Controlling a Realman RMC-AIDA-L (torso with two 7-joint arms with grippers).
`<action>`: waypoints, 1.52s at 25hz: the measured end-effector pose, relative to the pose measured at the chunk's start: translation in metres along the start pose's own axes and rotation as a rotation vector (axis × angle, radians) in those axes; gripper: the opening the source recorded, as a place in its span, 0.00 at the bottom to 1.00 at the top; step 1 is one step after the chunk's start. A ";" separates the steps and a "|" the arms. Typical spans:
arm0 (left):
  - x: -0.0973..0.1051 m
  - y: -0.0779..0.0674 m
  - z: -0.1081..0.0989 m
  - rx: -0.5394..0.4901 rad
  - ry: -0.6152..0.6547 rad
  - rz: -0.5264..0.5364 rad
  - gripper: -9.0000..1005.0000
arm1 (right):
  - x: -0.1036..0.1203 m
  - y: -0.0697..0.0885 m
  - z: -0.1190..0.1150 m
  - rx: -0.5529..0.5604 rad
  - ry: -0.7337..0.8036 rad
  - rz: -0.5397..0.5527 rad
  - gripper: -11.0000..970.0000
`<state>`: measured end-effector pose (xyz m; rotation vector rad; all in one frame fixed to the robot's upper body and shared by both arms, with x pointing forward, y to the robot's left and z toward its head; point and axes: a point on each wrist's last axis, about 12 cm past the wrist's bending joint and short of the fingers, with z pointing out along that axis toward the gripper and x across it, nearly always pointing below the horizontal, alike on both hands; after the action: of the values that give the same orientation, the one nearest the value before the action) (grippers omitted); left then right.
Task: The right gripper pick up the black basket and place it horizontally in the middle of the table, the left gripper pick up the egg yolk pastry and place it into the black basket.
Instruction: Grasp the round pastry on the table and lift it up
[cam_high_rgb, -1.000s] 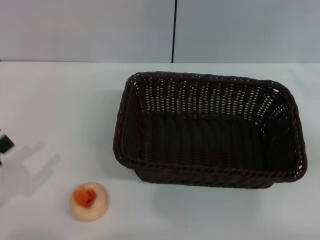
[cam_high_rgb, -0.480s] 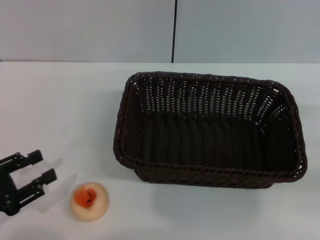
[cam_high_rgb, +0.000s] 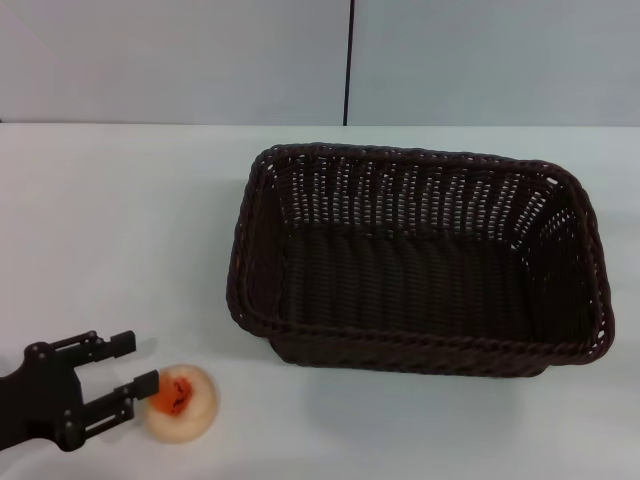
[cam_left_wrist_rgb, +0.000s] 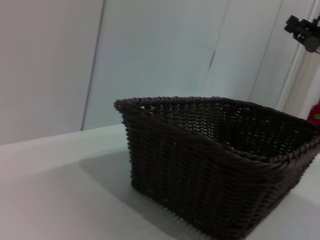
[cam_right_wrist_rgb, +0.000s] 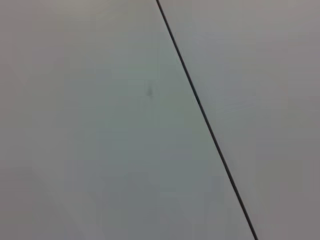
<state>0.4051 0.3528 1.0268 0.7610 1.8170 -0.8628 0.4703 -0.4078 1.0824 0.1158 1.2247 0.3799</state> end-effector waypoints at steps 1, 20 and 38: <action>0.000 -0.001 0.001 0.008 0.004 -0.001 0.57 | 0.000 0.000 0.000 0.003 0.001 0.001 0.42; 0.008 -0.001 0.011 0.058 0.110 -0.027 0.48 | 0.002 0.001 0.002 0.002 0.001 0.006 0.42; 0.003 -0.003 0.019 0.119 0.094 -0.006 0.13 | 0.003 0.000 0.003 0.009 0.007 0.006 0.42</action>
<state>0.4112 0.3357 1.0194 0.8851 1.8642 -0.9600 0.4735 -0.4063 1.0810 0.1261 1.2336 0.3807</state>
